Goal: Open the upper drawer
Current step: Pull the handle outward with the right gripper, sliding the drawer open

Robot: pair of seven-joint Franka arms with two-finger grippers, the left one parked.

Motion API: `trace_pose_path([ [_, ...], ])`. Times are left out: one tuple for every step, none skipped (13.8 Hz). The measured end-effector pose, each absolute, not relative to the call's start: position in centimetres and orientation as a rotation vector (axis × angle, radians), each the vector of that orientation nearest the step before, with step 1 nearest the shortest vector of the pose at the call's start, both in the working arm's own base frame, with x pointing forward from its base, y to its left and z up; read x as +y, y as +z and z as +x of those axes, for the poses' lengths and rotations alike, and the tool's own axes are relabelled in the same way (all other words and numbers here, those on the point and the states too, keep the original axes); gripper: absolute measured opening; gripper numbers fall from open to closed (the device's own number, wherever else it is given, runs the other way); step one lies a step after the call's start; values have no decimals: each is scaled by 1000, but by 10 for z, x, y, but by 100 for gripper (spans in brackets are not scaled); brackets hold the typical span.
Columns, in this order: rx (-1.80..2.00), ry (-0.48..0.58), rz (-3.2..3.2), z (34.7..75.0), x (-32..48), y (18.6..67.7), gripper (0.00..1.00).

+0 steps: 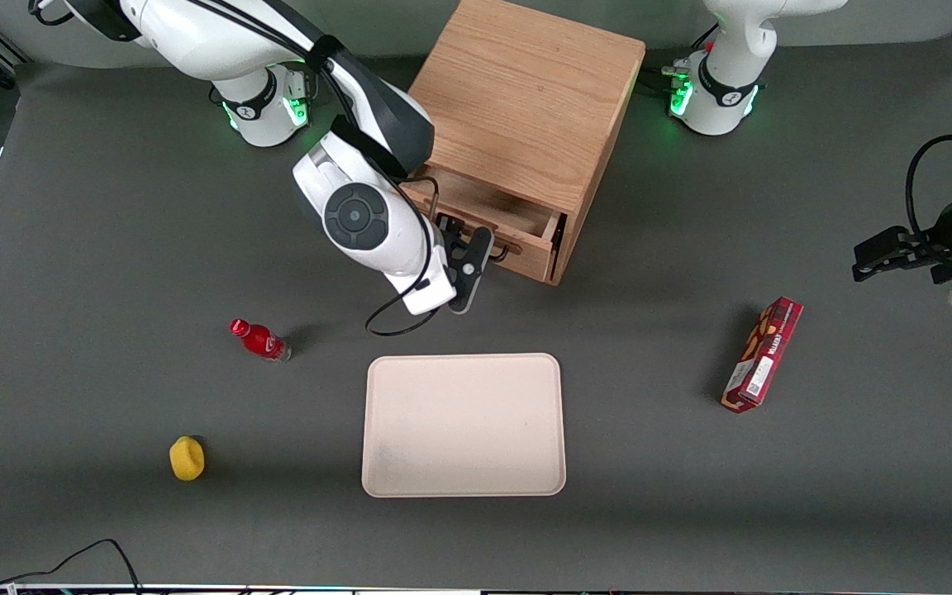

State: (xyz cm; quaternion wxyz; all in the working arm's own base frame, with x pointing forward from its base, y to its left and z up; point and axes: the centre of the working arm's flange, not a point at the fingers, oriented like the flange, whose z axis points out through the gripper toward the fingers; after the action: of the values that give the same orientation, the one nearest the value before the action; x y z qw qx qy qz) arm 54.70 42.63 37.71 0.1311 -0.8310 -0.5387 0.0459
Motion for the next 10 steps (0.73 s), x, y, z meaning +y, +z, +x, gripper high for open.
trace_pose_path([
  [-1566, 111, -2418, 553, 421, 377, 100],
  [-1561, 93, -2427, 560, 415, 378, 100],
  [-1554, 76, -2438, 566, 409, 379, 100],
  [-1548, 60, -2447, 571, 404, 381, 100],
  [-1541, 41, -2453, 575, 402, 383, 100],
  [-1534, 21, -2462, 578, 400, 383, 100],
  [-1526, 3, -2471, 582, 396, 384, 100],
  [-1519, -10, -2481, 586, 393, 385, 100],
  [-1512, -25, -2490, 590, 389, 387, 100],
  [-1506, -48, -2498, 595, 386, 390, 100],
])
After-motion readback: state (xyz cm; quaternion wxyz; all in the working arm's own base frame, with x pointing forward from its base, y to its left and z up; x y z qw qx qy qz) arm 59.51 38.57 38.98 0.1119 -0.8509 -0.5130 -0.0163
